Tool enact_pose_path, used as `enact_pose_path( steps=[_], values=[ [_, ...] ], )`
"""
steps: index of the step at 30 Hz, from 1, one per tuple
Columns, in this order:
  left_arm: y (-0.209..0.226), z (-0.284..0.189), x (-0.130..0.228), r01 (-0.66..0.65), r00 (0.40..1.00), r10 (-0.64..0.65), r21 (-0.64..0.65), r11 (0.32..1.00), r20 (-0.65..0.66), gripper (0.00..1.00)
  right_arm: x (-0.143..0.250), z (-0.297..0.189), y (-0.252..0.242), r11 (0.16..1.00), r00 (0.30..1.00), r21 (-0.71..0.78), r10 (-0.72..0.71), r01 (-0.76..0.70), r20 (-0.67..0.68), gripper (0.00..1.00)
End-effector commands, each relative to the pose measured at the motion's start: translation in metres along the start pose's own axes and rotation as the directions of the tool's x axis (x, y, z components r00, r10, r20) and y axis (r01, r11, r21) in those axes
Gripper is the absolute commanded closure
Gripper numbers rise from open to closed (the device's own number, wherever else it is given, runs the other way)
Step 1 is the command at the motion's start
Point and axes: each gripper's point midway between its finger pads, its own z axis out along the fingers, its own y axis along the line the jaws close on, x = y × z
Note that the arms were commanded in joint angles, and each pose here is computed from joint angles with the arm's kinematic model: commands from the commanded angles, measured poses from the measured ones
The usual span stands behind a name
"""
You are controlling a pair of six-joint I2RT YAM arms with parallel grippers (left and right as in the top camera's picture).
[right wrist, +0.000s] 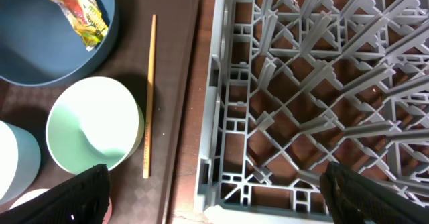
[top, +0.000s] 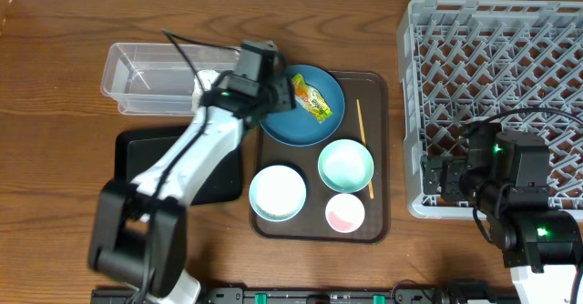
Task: Sort waste into correct bins and load items into the dishwasher rack
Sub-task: 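Grasp the yellow snack wrapper on the blue plate with the left gripper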
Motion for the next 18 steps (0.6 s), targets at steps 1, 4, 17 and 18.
enact_pose_path(
  steps=[1,4,17,18],
  values=[
    [-0.007,0.024,0.019,0.155,0.986,-0.155,-0.004,0.988,-0.059,0.43,-0.006,-0.004,0.003,1.0,1.0,-0.006,-0.001,0.001,0.015,0.01],
    [-0.011,0.04,0.034,0.174,0.981,-0.174,-0.014,0.985,-0.09,0.43,-0.005,-0.004,0.003,1.0,1.0,-0.006,-0.001,0.001,0.013,0.01],
    [-0.025,0.066,0.054,0.314,0.942,-0.314,-0.018,0.949,-0.115,0.42,-0.004,-0.004,0.003,1.0,1.0,-0.006,0.0,0.0,0.009,0.01],
    [-0.025,0.067,0.054,0.336,0.935,-0.336,-0.019,0.942,-0.114,0.41,-0.004,-0.004,0.003,1.0,1.0,-0.006,0.0,0.0,0.009,0.01]
  ],
)
